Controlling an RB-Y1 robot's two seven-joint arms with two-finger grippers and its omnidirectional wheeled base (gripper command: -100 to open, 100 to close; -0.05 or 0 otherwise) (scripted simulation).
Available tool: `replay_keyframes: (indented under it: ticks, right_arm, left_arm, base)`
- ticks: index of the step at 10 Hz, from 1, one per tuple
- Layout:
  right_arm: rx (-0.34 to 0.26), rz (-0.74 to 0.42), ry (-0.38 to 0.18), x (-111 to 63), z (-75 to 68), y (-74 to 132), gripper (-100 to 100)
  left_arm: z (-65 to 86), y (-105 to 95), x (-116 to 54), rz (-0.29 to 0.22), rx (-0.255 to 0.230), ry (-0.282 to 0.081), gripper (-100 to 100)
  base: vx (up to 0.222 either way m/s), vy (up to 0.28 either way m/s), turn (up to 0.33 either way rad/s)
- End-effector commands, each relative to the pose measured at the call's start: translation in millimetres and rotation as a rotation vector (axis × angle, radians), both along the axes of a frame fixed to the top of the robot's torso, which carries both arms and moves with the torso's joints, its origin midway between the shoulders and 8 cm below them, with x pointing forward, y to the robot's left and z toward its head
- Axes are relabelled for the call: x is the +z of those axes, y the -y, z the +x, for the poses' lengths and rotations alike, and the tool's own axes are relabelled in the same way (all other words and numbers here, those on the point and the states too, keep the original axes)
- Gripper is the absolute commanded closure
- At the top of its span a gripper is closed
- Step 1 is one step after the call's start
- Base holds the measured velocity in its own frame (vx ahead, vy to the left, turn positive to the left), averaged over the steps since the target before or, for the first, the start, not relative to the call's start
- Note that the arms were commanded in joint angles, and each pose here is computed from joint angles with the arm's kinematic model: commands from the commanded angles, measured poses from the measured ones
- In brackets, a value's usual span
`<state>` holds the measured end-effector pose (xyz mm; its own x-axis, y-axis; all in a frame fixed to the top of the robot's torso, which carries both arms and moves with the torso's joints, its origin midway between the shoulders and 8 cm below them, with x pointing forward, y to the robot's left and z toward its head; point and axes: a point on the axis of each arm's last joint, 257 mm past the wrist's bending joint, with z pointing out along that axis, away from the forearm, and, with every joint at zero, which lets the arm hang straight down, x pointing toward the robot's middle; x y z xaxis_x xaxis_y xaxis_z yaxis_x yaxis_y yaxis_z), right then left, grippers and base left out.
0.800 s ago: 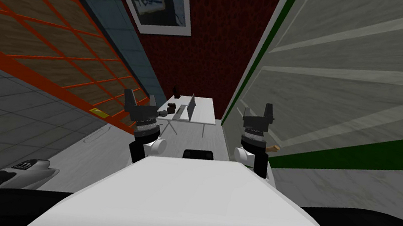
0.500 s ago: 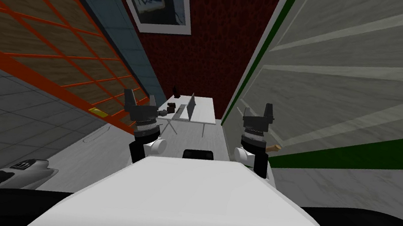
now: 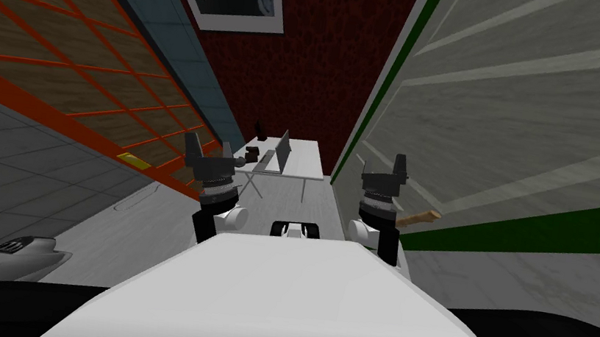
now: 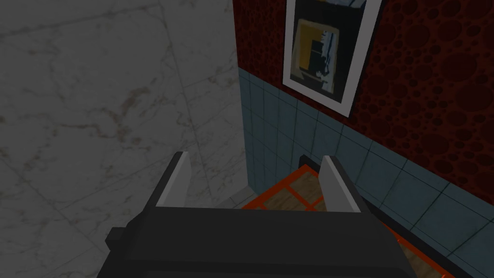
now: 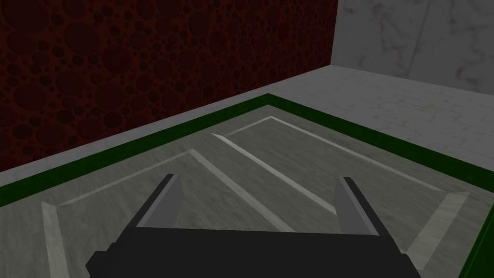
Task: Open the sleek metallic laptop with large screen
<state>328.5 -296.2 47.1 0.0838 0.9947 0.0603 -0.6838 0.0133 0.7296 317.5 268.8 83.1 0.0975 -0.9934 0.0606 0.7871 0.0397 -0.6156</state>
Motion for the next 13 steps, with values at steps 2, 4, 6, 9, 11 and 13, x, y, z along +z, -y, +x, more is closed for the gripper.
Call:
replay_keyframes:
  ticks: [2,4,6,9,11,13]
  right_arm:
    - [0.0,0.0,0.0,0.0,0.0,0,0]
    - [0.0,0.0,-0.001,-0.3,0.1,0,0]
    - [0.0,0.0,-0.001,-0.3,0.1,0,0]
    - [0.0,0.0,-0.001,-0.3,0.1,0,0]
    - [0.0,0.0,-0.001,-0.3,0.1,0,0]
    - [0.0,0.0,-0.001,-0.3,0.1,0,0]
  left_arm:
    - [3.3,6.1,-0.9,0.045,-0.017,-0.021,-100]
    - [7.6,10.7,-2.6,0.081,-0.028,-0.046,-100]
    - [13.2,14.0,-5.2,0.113,-0.033,-0.078,-100]
    - [23.9,16.5,-11.4,0.151,-0.033,-0.139,-100]
    - [31.6,16.8,-16.8,0.173,-0.027,-0.183,-100]
    - [40.0,16.0,-23.6,0.193,-0.019,-0.232,-100]
  base:
    - [0.007,-0.003,0.0]
    - [0.019,-0.019,-0.001]
    - [0.028,-0.021,-0.001]
    - [0.031,-0.024,-0.002]
    - [0.037,-0.03,-0.001]
    - [0.047,-0.035,-0.002]
